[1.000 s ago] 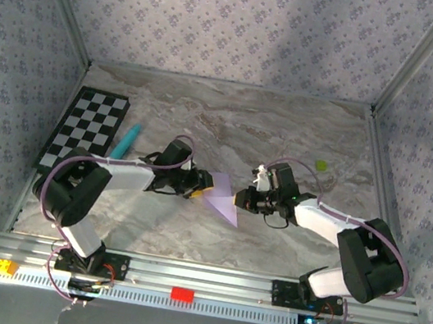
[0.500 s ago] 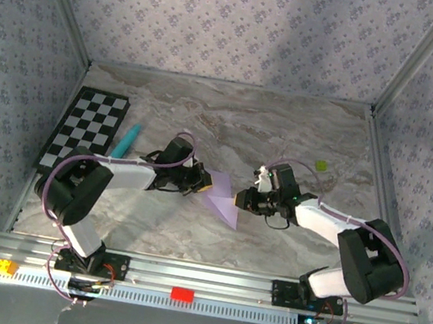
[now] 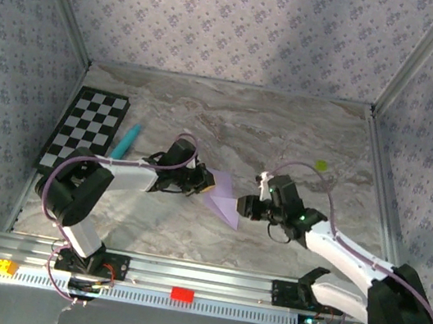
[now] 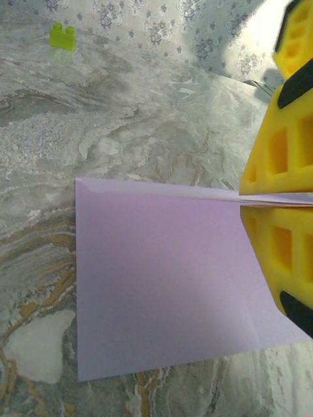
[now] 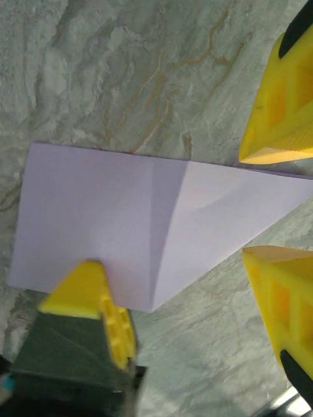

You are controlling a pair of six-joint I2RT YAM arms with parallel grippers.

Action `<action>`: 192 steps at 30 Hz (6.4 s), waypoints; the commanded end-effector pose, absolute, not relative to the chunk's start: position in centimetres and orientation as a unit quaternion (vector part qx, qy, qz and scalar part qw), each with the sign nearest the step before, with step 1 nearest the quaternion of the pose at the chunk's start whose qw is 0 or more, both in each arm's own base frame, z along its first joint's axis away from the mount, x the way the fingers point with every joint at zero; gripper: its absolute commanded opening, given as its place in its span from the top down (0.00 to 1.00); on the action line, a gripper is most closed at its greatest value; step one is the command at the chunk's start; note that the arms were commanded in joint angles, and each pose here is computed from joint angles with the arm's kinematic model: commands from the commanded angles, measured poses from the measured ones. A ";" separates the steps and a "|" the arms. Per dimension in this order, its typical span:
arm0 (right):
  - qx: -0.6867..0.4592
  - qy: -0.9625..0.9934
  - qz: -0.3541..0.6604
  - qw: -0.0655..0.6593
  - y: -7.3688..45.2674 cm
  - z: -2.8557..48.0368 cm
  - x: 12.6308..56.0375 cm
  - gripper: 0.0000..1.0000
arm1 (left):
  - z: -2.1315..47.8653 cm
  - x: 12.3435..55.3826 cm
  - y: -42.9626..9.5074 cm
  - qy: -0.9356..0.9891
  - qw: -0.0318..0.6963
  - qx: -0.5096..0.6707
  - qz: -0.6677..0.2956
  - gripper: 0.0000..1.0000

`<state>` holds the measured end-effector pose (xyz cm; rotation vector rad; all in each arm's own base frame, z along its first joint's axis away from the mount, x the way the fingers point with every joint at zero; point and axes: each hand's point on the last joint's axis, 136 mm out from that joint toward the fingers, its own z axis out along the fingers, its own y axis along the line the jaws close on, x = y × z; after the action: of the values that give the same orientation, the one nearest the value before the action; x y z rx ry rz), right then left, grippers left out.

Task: Fold a paper plane with a square sheet of paper (pick it up from the middle)
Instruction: Fourth fold the wing at the center of the table.

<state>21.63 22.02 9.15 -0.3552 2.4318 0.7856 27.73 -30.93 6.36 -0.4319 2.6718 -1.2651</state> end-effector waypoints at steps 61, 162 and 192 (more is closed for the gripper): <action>-0.343 0.837 0.041 0.424 25.9 5.2 20.9 0.78 | 9.5 28.8 -32.2 0.884 0.098 -0.120 -0.441 0.94; -0.112 0.894 0.360 0.243 26.6 2.8 22.4 1.00 | 8.2 28.9 -29.9 0.894 0.114 -0.150 -0.407 0.89; -0.067 0.900 0.373 0.216 25.7 2.0 22.7 1.00 | 1.9 27.3 -30.1 0.918 0.055 -0.159 -0.359 0.97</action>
<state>23.01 26.10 2.68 -0.2142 2.4601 1.0318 28.00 -30.44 3.10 -0.4730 2.7563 -1.1123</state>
